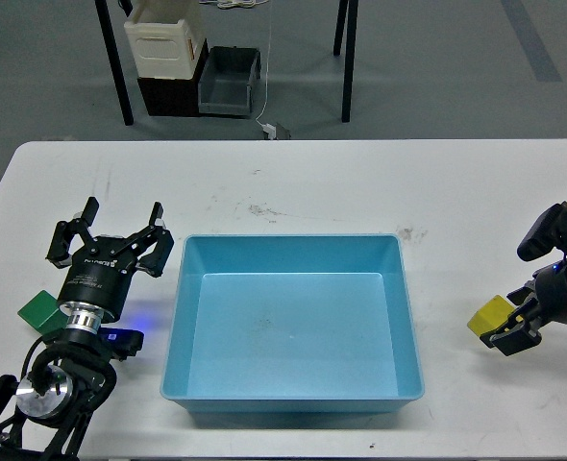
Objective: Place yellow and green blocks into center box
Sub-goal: 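Lower the right gripper onto the yellow cube and close it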
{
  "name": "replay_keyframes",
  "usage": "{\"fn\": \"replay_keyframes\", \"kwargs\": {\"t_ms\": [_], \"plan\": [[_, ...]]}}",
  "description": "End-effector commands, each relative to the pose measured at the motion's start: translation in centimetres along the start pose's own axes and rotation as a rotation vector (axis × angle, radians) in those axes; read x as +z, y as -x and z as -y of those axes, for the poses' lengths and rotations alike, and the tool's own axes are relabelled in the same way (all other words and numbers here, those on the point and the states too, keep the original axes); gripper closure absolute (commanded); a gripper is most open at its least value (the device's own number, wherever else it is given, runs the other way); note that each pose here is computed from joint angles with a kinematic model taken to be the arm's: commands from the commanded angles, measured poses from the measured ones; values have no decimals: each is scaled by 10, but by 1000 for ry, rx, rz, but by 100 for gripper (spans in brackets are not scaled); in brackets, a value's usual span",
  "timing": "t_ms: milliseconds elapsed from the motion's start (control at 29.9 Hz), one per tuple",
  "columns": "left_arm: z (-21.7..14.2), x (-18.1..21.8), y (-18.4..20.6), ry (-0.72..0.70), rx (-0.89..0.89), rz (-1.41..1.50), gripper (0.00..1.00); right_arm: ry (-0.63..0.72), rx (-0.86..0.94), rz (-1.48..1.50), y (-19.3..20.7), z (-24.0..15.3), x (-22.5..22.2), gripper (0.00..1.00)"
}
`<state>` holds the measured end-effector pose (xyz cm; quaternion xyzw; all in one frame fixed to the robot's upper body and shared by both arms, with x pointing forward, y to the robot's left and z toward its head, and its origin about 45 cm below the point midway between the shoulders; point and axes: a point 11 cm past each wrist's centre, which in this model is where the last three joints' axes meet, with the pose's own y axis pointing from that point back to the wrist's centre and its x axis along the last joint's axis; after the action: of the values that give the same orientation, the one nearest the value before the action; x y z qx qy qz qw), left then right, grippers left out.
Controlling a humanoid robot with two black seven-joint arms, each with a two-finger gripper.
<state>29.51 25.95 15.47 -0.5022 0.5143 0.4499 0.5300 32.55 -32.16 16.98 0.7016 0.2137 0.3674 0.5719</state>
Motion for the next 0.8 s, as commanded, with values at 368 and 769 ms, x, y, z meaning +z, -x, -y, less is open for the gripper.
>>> {"fn": "replay_keyframes", "kwargs": {"t_ms": [368, 769], "plan": [[-1, 1, -1, 2, 2, 0, 0, -4, 1, 25, 1, 8, 2, 44], [-1, 2, -1, 2, 2, 3, 0, 12, 243, 47, -60, -43, 14, 92]]}}
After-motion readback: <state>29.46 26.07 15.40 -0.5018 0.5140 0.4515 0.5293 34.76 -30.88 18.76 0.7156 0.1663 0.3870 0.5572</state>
